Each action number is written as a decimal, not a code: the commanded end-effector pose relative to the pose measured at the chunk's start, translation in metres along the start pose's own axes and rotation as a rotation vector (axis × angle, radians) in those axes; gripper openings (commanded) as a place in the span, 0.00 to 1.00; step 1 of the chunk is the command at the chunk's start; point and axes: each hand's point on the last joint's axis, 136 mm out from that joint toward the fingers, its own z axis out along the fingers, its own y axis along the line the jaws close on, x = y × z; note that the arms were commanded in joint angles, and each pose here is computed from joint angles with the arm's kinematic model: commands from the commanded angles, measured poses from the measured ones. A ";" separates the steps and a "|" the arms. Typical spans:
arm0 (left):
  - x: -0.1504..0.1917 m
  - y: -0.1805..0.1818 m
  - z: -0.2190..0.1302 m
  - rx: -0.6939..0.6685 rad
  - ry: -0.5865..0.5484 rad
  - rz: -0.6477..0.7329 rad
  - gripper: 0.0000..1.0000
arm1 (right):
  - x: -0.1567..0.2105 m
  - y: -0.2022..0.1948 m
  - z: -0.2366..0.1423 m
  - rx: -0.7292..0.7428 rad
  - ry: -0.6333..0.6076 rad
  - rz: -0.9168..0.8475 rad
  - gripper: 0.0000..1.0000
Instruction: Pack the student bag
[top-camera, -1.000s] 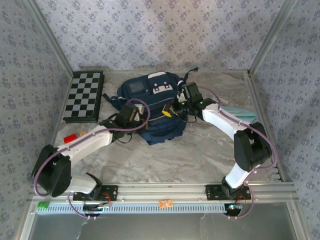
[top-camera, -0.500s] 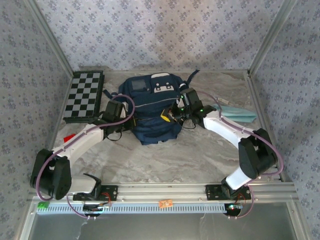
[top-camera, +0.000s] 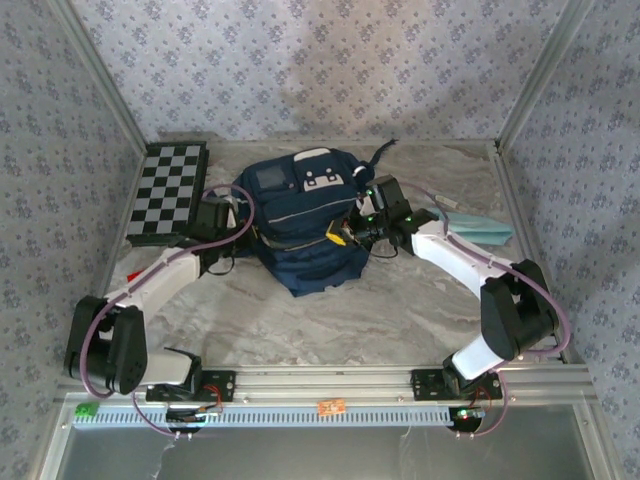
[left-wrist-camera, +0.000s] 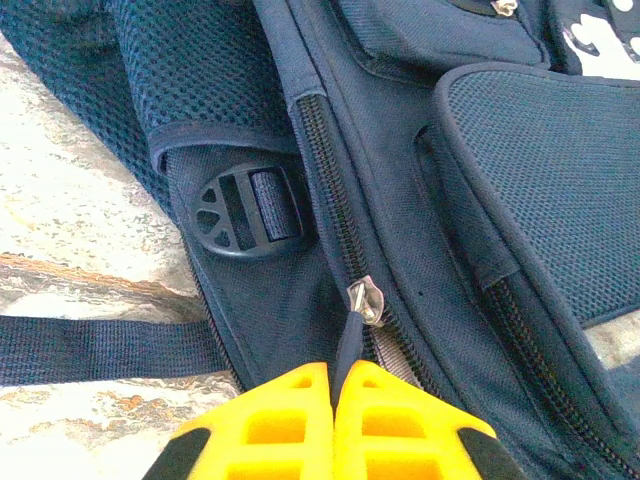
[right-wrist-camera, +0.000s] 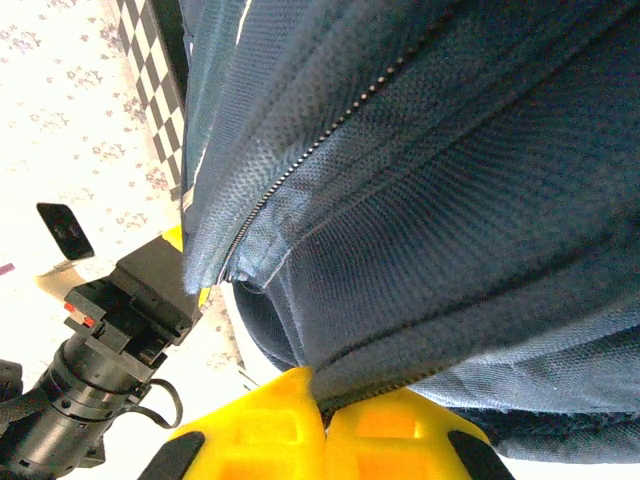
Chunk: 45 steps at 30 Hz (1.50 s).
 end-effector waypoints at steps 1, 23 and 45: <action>0.005 0.031 -0.010 -0.133 -0.010 0.016 0.00 | -0.006 0.010 -0.019 0.026 -0.020 -0.065 0.00; 0.046 -0.103 -0.037 0.071 0.070 0.340 0.57 | -0.100 -0.208 -0.209 0.598 -0.501 0.380 1.00; 0.052 -0.149 -0.014 0.093 0.090 0.509 0.57 | -0.200 -0.261 -0.141 0.582 -0.437 0.433 0.60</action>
